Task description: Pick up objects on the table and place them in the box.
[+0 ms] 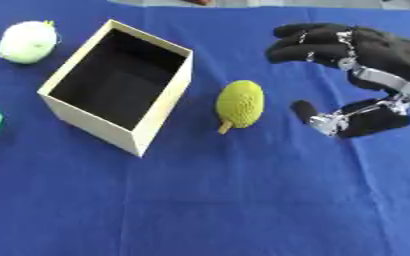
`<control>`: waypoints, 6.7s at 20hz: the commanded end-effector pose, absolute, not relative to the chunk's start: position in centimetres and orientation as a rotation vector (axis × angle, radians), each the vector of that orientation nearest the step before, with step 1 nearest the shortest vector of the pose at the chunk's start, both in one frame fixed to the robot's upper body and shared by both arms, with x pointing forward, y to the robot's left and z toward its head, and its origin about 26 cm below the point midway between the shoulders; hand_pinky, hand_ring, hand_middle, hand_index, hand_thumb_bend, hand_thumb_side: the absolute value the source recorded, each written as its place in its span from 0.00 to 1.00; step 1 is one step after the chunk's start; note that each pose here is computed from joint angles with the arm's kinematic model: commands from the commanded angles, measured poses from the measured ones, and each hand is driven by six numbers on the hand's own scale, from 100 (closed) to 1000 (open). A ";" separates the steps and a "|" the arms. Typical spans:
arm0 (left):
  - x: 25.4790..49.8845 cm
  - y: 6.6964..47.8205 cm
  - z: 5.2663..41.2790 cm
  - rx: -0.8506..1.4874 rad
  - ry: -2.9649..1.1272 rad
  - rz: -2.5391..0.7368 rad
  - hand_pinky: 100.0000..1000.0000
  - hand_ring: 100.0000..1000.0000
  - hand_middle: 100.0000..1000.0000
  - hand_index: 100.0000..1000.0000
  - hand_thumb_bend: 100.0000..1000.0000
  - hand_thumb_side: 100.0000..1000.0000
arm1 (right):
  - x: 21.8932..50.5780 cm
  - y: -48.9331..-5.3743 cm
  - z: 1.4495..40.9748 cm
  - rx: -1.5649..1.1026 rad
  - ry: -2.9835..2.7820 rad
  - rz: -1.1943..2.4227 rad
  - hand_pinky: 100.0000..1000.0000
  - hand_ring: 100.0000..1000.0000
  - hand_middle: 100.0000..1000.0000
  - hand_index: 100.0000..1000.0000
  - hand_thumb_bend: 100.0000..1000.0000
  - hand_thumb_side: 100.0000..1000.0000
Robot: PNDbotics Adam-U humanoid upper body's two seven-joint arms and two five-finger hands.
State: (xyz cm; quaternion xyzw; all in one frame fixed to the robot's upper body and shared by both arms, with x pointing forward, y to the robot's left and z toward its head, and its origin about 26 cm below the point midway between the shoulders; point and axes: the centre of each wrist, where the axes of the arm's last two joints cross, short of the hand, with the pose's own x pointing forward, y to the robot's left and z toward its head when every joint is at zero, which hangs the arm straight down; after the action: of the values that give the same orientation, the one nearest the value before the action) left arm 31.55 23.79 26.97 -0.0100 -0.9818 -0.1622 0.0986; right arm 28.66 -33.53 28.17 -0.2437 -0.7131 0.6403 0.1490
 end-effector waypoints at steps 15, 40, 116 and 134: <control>31.2 23.1 28.0 -0.083 -2.941 -0.506 0.78 0.77 0.69 0.87 0.00 0.52 | 32.1 -35.0 27.7 -0.703 -1.865 1.910 1.00 1.00 0.87 0.94 0.00 0.11; 31.2 22.6 28.2 -0.138 -2.941 -0.516 0.77 0.77 0.68 0.87 0.00 0.52 | 35.4 -35.6 26.3 -0.786 -1.754 1.967 1.00 1.00 0.87 0.96 0.00 0.12; 31.2 22.0 28.3 -0.196 -2.916 -0.508 0.77 0.76 0.65 0.86 0.00 0.52 | 32.1 -31.3 33.9 -0.721 -2.329 1.765 0.83 0.92 0.43 0.61 0.00 0.11; 31.0 19.6 30.0 -0.366 -2.981 -0.526 0.78 0.76 0.65 0.86 0.00 0.52 | 36.2 -29.7 36.3 -0.663 -2.408 1.552 0.84 0.92 0.43 0.61 0.00 0.16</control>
State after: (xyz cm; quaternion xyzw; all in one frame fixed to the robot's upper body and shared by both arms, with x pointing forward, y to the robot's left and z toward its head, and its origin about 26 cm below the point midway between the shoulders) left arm 31.53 19.87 29.22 -0.1121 -0.9773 -0.1679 0.0645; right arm 36.18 -29.43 35.53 -0.2107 -0.8134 0.5324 0.1030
